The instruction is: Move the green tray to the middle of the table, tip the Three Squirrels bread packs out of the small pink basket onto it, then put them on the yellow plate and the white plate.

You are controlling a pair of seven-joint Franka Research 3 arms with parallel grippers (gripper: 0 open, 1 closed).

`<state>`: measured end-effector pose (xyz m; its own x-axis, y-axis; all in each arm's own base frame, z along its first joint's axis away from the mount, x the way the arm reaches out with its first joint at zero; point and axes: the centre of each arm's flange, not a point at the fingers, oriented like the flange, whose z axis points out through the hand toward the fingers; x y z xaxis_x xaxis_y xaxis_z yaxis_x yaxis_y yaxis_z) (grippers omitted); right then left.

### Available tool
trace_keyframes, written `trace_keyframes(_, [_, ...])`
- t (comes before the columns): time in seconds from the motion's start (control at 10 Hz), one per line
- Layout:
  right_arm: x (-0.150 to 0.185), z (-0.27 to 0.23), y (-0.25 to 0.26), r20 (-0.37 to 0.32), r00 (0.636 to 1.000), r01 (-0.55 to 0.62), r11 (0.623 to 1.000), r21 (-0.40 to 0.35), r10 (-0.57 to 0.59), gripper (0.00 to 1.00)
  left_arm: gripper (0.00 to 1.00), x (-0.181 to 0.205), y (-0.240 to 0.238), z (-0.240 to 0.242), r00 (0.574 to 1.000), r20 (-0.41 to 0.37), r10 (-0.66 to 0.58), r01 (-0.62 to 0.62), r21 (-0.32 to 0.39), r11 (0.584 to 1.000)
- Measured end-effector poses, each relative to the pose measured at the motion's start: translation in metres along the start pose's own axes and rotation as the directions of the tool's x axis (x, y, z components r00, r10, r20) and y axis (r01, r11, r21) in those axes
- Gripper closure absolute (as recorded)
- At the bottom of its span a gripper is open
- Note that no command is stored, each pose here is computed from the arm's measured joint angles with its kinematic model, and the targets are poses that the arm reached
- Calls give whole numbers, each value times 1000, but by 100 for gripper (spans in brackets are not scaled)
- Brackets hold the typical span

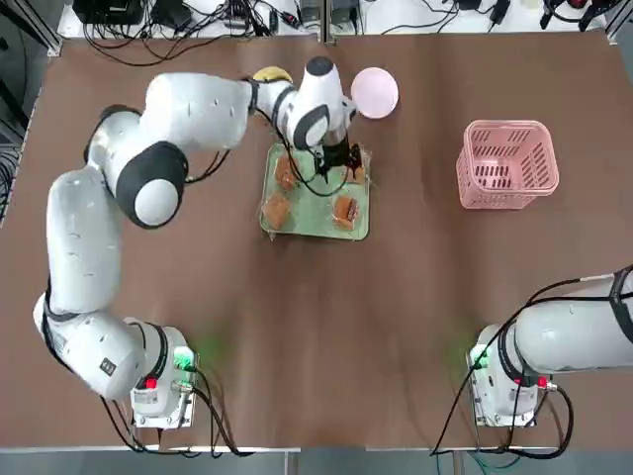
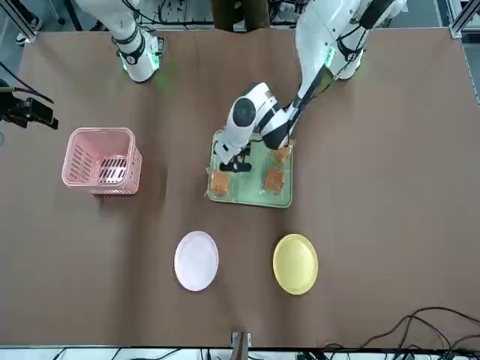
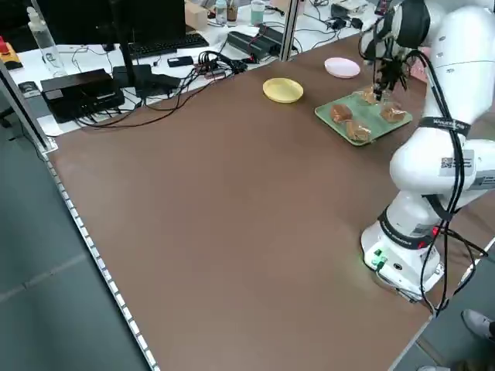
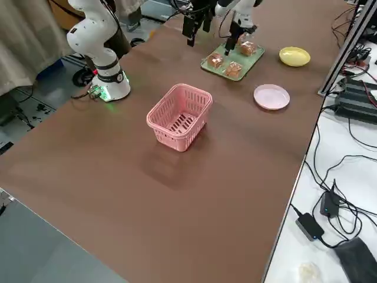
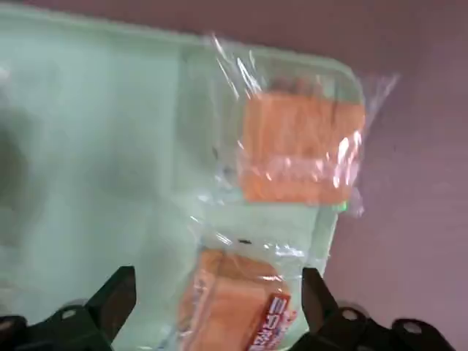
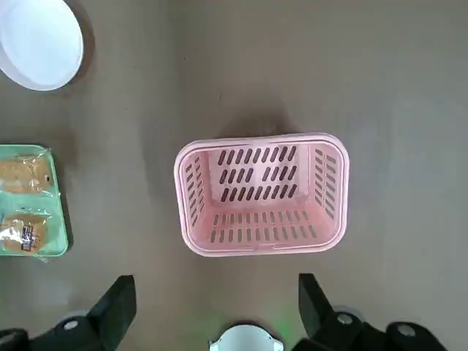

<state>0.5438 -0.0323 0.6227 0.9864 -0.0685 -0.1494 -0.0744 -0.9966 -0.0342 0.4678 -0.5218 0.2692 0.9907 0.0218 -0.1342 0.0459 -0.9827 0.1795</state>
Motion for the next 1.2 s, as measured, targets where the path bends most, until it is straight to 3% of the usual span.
trace_keyframes(0.2, [0,0,0,0,1000,0,1000,0,0,2,0,50,-61,-79,1000,-3,14,-13,51,999])
trace_keyframes(0.6, [1,0,-5,-10,1000,17,1000,1,-17,2,0,151,-255,-190,998,-59,-27,34,116,993])
trace_keyframes(0.8, [10,3,-32,-45,997,68,998,1,-68,3,0,178,-317,-231,992,-125,-26,49,191,980])
trace_keyframes(1.2, [43,49,-123,-96,975,199,980,-23,-201,4,0,194,-387,-303,974,-225,-20,69,210,975])
